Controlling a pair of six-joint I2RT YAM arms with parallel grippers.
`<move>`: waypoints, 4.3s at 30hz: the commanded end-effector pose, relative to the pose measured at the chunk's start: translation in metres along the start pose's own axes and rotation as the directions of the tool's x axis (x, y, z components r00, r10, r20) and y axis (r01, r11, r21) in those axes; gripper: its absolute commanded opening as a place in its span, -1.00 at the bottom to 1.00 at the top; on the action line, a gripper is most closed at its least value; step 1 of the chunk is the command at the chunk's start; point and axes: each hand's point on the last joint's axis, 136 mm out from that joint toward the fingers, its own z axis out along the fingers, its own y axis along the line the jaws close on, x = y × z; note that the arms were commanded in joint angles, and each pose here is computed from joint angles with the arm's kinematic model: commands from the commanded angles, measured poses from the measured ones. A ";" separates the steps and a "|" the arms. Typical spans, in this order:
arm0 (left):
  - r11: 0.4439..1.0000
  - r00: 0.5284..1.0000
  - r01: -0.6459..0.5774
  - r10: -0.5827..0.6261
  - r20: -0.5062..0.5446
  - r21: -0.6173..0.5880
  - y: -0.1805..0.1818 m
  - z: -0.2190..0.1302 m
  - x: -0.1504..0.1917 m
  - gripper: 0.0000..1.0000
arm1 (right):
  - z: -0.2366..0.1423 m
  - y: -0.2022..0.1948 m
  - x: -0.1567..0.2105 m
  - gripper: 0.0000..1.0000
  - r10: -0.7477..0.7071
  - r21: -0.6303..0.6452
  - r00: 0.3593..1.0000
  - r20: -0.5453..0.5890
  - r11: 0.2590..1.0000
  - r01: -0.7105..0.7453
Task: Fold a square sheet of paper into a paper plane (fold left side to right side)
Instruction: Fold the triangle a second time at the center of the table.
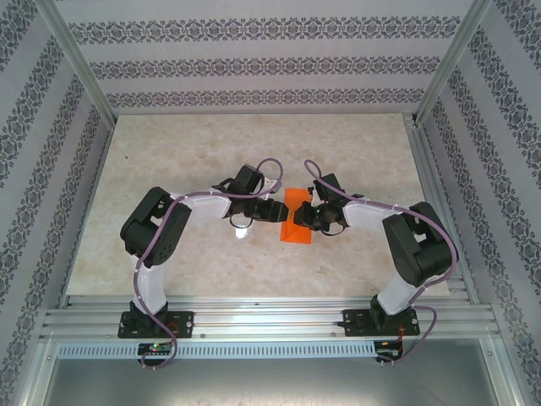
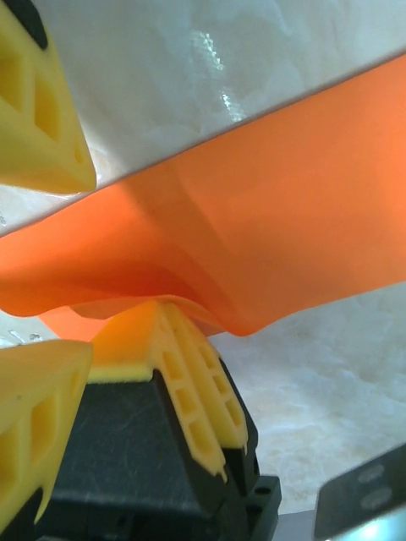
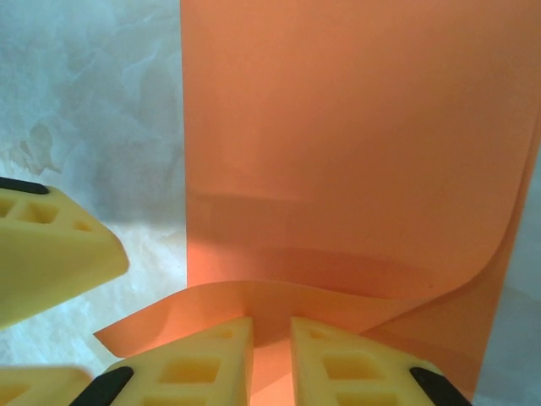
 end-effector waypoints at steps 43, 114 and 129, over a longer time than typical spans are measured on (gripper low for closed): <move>0.996 0.998 -0.055 0.056 0.000 -0.063 0.019 0.021 -0.026 -1.00 | 0.000 -0.039 0.060 -0.84 0.026 0.111 0.993 -0.117 0.994 -0.013; 0.963 0.996 -0.056 0.035 -0.083 -0.262 0.074 0.032 0.014 -1.00 | 0.021 0.015 0.010 -0.85 -0.094 -0.103 0.996 -0.006 0.990 0.092; 0.961 0.997 -0.040 0.019 -0.078 -0.274 0.077 0.035 0.015 -1.00 | 0.023 0.019 0.005 -0.85 -0.097 -0.144 0.995 0.011 0.985 0.097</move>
